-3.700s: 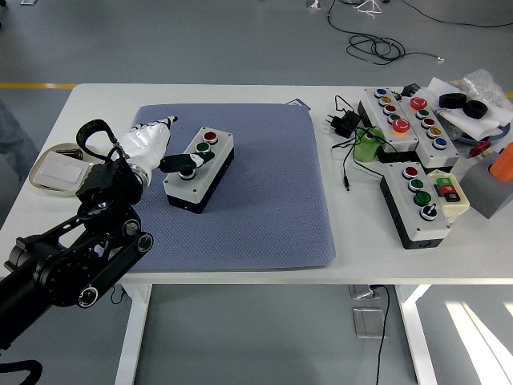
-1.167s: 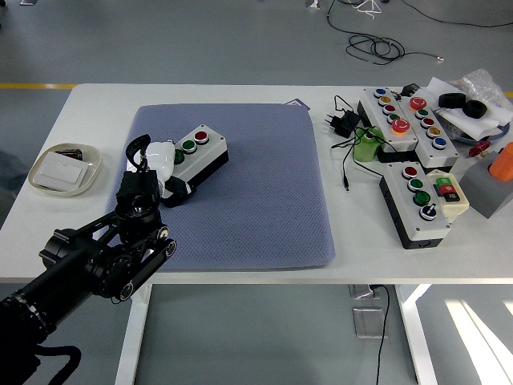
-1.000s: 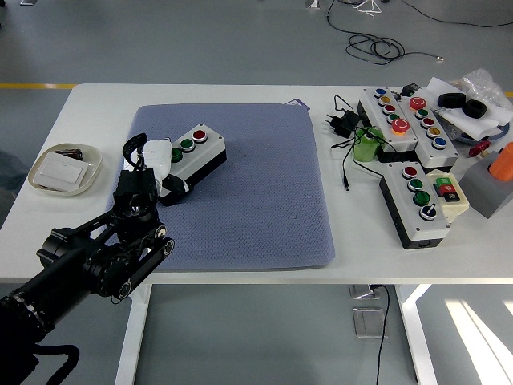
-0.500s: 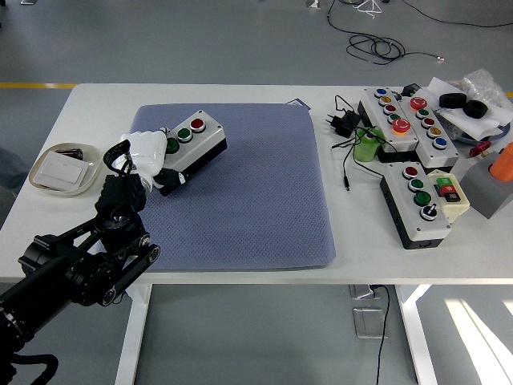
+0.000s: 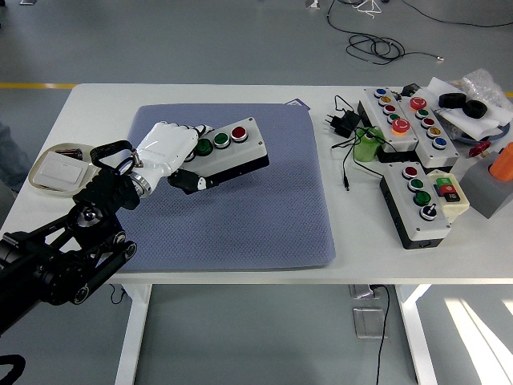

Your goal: Pick up the button,place it on the desk,press the button,press the button

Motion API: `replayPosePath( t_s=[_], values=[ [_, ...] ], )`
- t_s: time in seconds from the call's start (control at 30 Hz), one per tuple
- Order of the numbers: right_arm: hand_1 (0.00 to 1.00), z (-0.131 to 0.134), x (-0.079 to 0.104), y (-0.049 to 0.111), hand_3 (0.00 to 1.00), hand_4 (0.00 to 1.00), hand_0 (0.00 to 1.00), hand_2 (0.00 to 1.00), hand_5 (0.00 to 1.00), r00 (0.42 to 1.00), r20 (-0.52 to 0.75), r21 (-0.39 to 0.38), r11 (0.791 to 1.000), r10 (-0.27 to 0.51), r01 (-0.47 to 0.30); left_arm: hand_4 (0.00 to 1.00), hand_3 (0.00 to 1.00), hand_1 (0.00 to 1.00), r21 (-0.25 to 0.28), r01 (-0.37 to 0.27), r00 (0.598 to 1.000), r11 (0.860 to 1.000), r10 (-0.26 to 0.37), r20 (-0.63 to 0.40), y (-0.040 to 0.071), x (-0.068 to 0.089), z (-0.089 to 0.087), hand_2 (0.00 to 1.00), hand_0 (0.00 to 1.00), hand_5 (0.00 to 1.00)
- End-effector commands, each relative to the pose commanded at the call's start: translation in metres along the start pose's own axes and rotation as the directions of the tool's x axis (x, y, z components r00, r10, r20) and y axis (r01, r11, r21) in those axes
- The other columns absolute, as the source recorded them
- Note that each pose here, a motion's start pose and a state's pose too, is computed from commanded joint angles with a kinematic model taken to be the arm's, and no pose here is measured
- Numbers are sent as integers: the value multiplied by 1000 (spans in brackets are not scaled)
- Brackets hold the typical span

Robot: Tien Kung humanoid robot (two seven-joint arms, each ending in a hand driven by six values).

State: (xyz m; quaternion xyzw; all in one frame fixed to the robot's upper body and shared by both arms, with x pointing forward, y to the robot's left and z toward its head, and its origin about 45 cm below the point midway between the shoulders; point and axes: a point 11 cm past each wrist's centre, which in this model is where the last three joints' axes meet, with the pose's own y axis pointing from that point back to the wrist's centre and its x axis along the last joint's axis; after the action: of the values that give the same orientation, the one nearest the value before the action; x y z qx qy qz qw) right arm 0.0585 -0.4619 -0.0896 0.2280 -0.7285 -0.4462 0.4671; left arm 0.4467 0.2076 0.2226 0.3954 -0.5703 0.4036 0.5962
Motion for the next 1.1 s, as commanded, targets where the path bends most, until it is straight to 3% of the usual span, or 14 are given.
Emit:
replayPosePath(
  t_s=[0.2, 0.37, 0.57, 0.63, 0.67, 0.83, 0.87, 1.03, 1.07, 1.1],
  values=[
    [797, 0, 0, 0, 751, 412, 787, 817, 479, 1000, -3, -1, 1000, -1, 1, 576, 295, 199, -69, 48, 999, 996, -48, 12, -1, 1, 5, 156, 113, 2],
    [797, 1, -1, 0, 751, 412, 787, 817, 479, 1000, -1, -2, 1000, -1, 1, 552, 298, 188, -116, 50, 999, 992, -49, 12, -1, 0, 11, 156, 97, 2],
    [797, 1, -1, 0, 751, 412, 787, 817, 479, 1000, 0, -4, 1000, -2, 2, 548, 297, 192, -158, 66, 995, 985, -53, 83, -4, -2, 17, 162, 108, 2],
    [797, 2, -1, 0, 751, 412, 787, 817, 479, 1000, 0, -4, 1000, -2, 2, 548, 297, 192, -159, 76, 993, 984, -60, 101, -5, -3, 18, 162, 108, 2],
    [797, 2, -1, 0, 751, 412, 787, 817, 479, 1000, 0, -4, 1000, -1, 1, 599, 312, 214, -156, 85, 991, 984, -68, 111, -5, -4, 18, 180, 126, 2],
    [797, 2, 0, 0, 751, 412, 787, 817, 479, 1000, -1, -5, 1000, 0, 0, 599, 312, 214, -116, 177, 978, 977, -162, 127, -6, -17, 15, 180, 126, 2],
    [797, 2, 0, 0, 751, 412, 787, 817, 479, 1000, 0, -6, 1000, 0, 0, 720, 348, 221, -112, 185, 977, 976, -170, 128, -6, -19, 15, 204, 107, 111],
    [797, 3, 1, -1, 751, 412, 787, 817, 479, 1000, -4, -7, 1000, 1, -1, 720, 348, 221, -101, 211, 972, 972, -198, 127, -6, -23, 15, 204, 107, 111],
    [797, 4, 1, -1, 751, 412, 787, 817, 479, 1000, -3, -7, 1000, 1, -1, 798, 513, 423, -101, 214, 972, 972, -200, 126, -5, -24, 14, 416, 243, 110],
    [797, 4, 1, -1, 751, 412, 787, 817, 479, 1000, -3, -8, 1000, 1, -1, 798, 513, 423, -101, 214, 971, 972, -201, 126, -5, -24, 14, 416, 243, 110]
  ],
)
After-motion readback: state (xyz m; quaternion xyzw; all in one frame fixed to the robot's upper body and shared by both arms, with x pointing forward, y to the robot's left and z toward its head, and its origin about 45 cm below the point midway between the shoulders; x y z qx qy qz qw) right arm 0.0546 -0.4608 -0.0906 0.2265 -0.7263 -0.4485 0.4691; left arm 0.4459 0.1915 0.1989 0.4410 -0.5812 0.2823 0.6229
